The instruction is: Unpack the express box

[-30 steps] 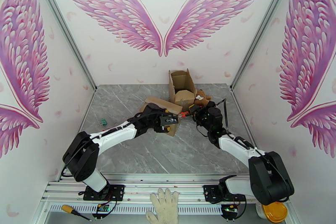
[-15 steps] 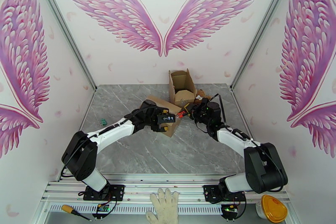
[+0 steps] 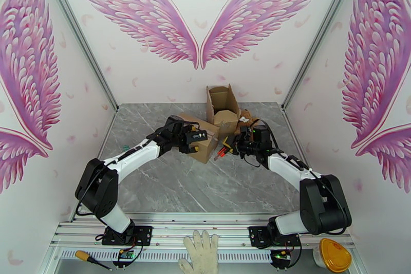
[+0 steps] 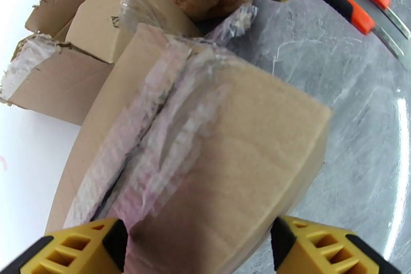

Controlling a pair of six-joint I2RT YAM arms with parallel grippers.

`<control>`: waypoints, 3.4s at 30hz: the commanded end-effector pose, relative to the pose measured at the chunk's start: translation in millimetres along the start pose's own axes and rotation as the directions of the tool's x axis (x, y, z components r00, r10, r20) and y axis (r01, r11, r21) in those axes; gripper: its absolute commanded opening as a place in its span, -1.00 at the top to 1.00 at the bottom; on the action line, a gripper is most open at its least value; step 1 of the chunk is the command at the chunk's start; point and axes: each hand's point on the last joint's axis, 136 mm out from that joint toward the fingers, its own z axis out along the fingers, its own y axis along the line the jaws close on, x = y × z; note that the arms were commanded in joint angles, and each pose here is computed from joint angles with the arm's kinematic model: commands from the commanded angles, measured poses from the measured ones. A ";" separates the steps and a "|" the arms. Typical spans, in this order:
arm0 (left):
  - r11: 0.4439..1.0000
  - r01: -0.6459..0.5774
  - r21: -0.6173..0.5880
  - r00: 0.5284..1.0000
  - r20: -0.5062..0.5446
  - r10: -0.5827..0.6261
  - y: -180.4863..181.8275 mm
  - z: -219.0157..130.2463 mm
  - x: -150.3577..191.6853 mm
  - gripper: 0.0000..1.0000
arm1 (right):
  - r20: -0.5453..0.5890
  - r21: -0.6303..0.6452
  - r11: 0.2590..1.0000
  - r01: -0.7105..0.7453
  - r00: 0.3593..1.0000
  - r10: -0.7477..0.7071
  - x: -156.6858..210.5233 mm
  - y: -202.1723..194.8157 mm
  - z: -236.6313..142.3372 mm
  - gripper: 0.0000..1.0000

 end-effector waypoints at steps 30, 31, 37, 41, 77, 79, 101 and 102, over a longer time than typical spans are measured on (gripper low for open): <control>0.088 0.976 -0.200 0.112 0.111 -0.987 134.4 -34.6 101.3 -0.62 | 0.115 0.740 0.353 0.572 0.410 -0.905 -35.0 74.2 6.2 1.00; 0.082 0.982 -0.168 0.098 0.088 -0.991 129.0 -26.9 101.8 -0.60 | 0.088 0.750 0.321 0.579 0.394 -0.915 -35.1 75.0 13.9 1.00; 0.055 0.997 -0.057 0.060 0.103 -0.993 102.5 -29.3 91.0 -0.57 | 0.047 0.742 0.288 0.606 0.381 -0.923 -38.8 74.7 47.2 1.00; -0.004 0.999 -0.044 0.002 0.139 -0.990 76.1 -54.2 92.2 -0.56 | 0.063 0.660 0.304 0.687 0.353 -0.933 -30.2 89.0 66.8 1.00; 0.179 0.969 -0.169 0.164 -0.097 -0.982 95.7 -51.4 106.2 -0.54 | -0.056 0.391 0.277 0.878 0.323 -0.945 76.3 82.7 72.1 1.00; 0.163 0.972 -0.169 0.146 -0.109 -0.983 84.6 -55.7 109.6 -0.52 | -0.052 0.447 0.275 0.852 0.331 -0.942 63.5 83.0 81.1 1.00; 0.039 0.990 0.135 0.049 -0.066 -0.997 -42.5 -92.3 30.4 -0.47 | 0.019 0.158 0.276 0.948 0.276 -0.961 41.0 155.5 201.7 1.00; 0.059 0.986 0.159 0.069 -0.059 -0.996 -45.1 -90.8 22.3 -0.49 | 0.016 0.125 0.268 0.955 0.268 -0.963 45.7 158.2 202.7 1.00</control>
